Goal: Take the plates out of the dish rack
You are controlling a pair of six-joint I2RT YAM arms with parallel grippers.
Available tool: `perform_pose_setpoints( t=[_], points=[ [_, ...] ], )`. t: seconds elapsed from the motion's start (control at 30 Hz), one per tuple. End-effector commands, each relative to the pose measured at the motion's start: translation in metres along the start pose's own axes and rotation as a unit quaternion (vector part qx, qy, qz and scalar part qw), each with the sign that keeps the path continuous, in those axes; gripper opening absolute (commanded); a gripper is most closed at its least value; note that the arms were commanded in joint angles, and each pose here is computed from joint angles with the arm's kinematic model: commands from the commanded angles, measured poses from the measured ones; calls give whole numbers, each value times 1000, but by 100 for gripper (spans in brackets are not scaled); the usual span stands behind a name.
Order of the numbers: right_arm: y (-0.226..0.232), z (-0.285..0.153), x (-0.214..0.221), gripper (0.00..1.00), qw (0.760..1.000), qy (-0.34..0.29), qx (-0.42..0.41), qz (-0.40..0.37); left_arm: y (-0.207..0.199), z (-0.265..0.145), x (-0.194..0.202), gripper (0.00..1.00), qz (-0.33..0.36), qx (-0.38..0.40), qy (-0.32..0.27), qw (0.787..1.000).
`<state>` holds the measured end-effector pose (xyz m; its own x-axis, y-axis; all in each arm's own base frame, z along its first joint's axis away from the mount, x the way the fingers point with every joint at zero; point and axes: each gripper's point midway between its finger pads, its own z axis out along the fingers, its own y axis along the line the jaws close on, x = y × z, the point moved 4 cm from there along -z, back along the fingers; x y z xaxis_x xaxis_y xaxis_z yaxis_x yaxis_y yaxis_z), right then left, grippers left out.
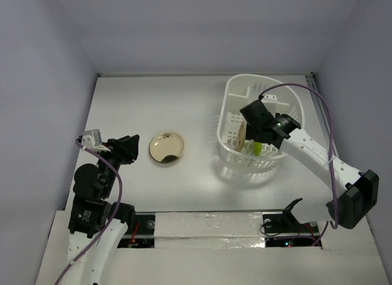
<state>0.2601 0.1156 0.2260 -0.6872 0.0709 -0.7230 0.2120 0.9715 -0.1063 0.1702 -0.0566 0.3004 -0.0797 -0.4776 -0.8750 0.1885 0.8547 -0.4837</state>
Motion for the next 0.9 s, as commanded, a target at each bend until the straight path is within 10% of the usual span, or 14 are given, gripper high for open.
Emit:
perform_pose_setpoints(
  t=[0.0,0.87],
  points=[
    [2,10,-5,63,1000,5,3,-13,-8,-1,-11,37,0,20,-25,999],
    [-30,23,-23,1,990,29,111,-88,-9,-3,-13,37,3,25,-28,999]
  ],
)
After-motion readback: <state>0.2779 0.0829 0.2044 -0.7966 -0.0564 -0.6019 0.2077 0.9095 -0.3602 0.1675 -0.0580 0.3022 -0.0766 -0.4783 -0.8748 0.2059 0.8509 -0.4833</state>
